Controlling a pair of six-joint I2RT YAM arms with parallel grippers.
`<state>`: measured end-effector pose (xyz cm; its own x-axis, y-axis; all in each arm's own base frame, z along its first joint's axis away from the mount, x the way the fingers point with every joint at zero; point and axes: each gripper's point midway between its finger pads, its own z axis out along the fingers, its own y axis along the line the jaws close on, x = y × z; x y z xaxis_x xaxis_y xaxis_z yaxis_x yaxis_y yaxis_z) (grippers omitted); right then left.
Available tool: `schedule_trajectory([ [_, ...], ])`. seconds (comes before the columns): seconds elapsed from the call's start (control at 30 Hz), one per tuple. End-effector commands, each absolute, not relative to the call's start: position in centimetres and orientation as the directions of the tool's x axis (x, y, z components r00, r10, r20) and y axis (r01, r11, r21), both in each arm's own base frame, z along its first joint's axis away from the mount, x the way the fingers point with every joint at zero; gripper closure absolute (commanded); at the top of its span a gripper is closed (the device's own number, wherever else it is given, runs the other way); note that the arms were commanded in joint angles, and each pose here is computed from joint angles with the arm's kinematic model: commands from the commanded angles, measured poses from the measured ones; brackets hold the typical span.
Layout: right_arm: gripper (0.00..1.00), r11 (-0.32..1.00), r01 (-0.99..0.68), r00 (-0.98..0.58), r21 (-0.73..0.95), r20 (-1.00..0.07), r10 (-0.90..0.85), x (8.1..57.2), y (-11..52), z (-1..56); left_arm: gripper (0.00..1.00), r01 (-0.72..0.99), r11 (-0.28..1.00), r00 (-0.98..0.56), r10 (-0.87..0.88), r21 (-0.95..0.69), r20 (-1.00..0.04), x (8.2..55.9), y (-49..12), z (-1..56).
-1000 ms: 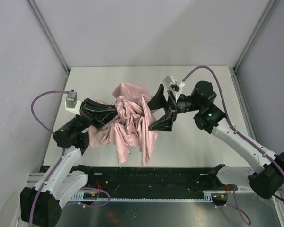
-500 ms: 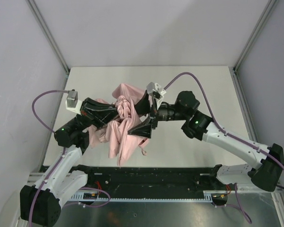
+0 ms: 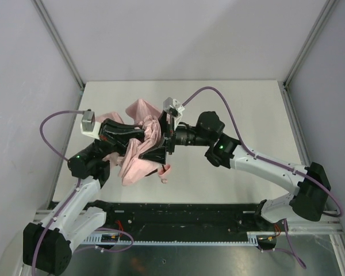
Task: Put away the umbrella
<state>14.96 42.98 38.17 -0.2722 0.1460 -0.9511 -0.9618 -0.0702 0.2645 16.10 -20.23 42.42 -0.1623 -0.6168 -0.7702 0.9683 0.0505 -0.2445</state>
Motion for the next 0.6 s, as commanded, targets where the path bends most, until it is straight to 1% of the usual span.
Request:
schedule_trajectory([
  [0.0,0.01,-0.115,-0.959,-0.275,0.258,-0.945,0.178,14.5,45.0,39.7,1.00,0.993,0.008,0.090,-0.723,0.122,-0.685,9.9,-19.1,46.6],
  [0.07,0.03,-0.131,-0.956,-0.283,0.262,-0.942,0.181,14.4,45.2,39.9,1.00,0.992,-0.003,0.083,-0.728,0.124,-0.680,9.8,-19.3,46.6],
  [0.13,0.07,-0.162,-0.951,-0.292,0.265,-0.939,0.180,13.8,45.4,40.2,1.00,0.992,-0.013,0.078,-0.725,0.126,-0.684,9.7,-19.6,46.5],
  [0.23,0.18,-0.203,-0.944,-0.297,0.262,-0.940,0.168,12.7,45.5,40.3,1.00,0.993,-0.016,0.071,-0.727,0.120,-0.683,9.9,-19.9,46.3],
  [0.37,0.38,-0.236,-0.936,-0.302,0.261,-0.940,0.160,11.9,45.4,40.5,1.00,0.993,-0.020,0.066,-0.729,0.117,-0.681,10.1,-20.2,46.2],
  [0.4,0.43,-0.245,-0.934,-0.303,0.260,-0.939,0.161,11.7,45.3,40.6,1.00,0.993,-0.022,0.063,-0.728,0.116,-0.683,10.1,-20.3,46.1],
  [0.43,0.52,-0.252,-0.932,-0.305,0.259,-0.938,0.164,11.6,45.2,40.8,1.00,0.993,-0.024,0.062,-0.726,0.116,-0.685,10.1,-20.4,46.0],
  [0.5,0.70,-0.272,-0.925,-0.314,0.264,-0.936,0.160,11.2,45.0,41.0,1.00,0.993,-0.026,0.059,-0.726,0.113,-0.685,10.2,-20.5,45.9],
  [0.57,0.90,-0.280,-0.920,-0.325,0.274,-0.934,0.151,11.0,44.9,41.0,1.00,0.993,-0.025,0.060,-0.727,0.114,-0.684,10.2,-20.5,45.9],
])
